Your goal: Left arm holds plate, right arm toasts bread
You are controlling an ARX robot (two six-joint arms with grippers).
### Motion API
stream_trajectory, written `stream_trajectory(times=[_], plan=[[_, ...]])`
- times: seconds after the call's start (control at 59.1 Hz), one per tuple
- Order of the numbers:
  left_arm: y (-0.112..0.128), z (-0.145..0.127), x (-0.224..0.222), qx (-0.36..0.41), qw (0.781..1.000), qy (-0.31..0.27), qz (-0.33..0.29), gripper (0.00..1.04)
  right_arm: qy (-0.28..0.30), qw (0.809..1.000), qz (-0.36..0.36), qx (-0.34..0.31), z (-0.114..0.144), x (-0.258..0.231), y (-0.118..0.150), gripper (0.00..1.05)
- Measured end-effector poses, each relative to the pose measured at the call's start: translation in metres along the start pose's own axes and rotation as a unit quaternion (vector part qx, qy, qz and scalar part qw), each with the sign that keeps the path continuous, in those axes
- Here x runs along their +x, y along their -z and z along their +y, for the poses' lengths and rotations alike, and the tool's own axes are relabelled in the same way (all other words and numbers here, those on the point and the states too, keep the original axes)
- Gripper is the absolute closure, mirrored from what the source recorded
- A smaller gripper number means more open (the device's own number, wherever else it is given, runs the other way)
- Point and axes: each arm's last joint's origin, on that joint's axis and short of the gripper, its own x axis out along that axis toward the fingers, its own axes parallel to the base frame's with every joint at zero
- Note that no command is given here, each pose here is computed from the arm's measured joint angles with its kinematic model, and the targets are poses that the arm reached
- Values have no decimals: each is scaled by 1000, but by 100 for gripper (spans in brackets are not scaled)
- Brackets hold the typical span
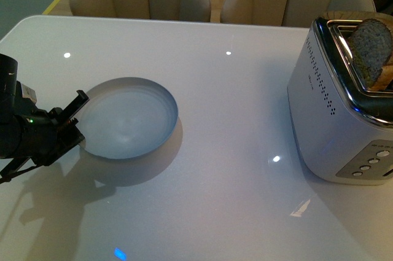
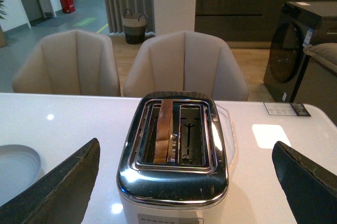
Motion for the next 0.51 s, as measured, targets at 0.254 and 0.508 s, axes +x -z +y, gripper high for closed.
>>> stream_trajectory(times=[0.254, 0.508], plan=[[9, 6, 10, 6, 1000, 1, 9, 102, 0, 1000, 0, 0, 0, 0, 0, 9], [12, 4, 9, 9, 1000, 8, 11, 76, 0, 1000, 0, 0, 0, 0, 0, 9]])
